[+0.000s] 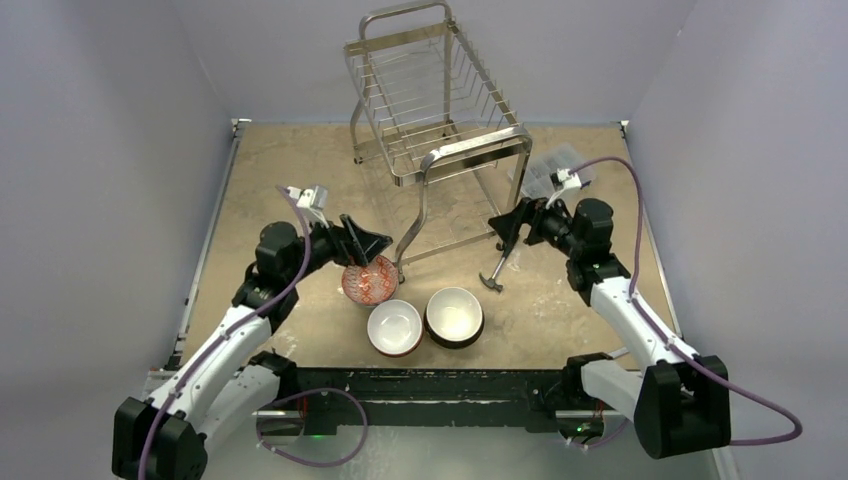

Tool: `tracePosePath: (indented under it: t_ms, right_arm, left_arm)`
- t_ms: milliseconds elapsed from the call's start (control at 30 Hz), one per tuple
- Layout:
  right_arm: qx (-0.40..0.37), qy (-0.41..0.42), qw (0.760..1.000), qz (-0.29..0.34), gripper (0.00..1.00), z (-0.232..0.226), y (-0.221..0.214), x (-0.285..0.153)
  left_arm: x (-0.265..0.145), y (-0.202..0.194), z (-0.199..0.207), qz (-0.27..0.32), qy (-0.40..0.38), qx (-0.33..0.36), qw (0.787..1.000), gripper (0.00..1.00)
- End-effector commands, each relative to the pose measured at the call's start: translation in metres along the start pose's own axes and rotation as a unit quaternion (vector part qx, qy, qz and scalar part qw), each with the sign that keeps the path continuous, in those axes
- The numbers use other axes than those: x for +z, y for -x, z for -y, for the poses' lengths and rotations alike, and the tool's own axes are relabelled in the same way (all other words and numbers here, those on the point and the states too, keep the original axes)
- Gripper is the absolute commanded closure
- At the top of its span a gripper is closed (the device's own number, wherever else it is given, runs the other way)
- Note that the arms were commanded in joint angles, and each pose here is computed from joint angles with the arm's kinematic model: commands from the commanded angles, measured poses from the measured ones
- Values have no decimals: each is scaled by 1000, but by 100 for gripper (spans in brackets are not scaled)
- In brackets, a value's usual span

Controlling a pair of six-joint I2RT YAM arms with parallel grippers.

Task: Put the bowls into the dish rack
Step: Adjust the dish rack at the center of the board.

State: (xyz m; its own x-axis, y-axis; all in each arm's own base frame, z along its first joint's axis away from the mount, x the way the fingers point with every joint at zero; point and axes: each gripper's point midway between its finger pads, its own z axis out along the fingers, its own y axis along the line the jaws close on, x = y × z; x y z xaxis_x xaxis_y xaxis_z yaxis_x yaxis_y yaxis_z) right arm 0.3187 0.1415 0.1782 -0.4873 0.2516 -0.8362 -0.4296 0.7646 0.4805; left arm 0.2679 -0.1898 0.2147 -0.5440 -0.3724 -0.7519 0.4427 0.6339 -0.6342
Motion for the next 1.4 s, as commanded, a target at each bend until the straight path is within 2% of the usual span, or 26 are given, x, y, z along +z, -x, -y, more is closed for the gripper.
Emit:
tracePosePath:
  t_ms: [0,200,467,533,733,833,900,1067,1367]
  right_arm:
    - [-107,21,989,97,5,-24,69,3]
    - [-134,39,982,128,6,-36,99,8]
    - [-145,84,977,130,21,-53,102,7]
    - [-146,98,976,128,28,-58,100,5]
    - [-145,112,975,124,57,-64,91,-2]
    - [-142,114,975,128,78,-67,88,-9]
    - [-139,112,975,130,89,-68,88,-13]
    - [-134,114,974,140,100,-78,90,-27]
    - [-124,133,974,138,100,-95,81,-54]
  left_arm:
    - [-10,19,48,69,-97,52,992,4]
    - [0,12,60,64,-102,81,989,5]
    - [41,2,68,34,-58,117,991,10]
    - [50,1,65,33,-28,127,991,10]
    - [70,7,56,41,24,132,990,15]
    - [78,7,48,35,47,129,990,17]
    - [82,7,48,33,50,129,990,19]
    - [89,8,46,25,60,130,989,24]
    - [84,9,40,24,80,130,988,27]
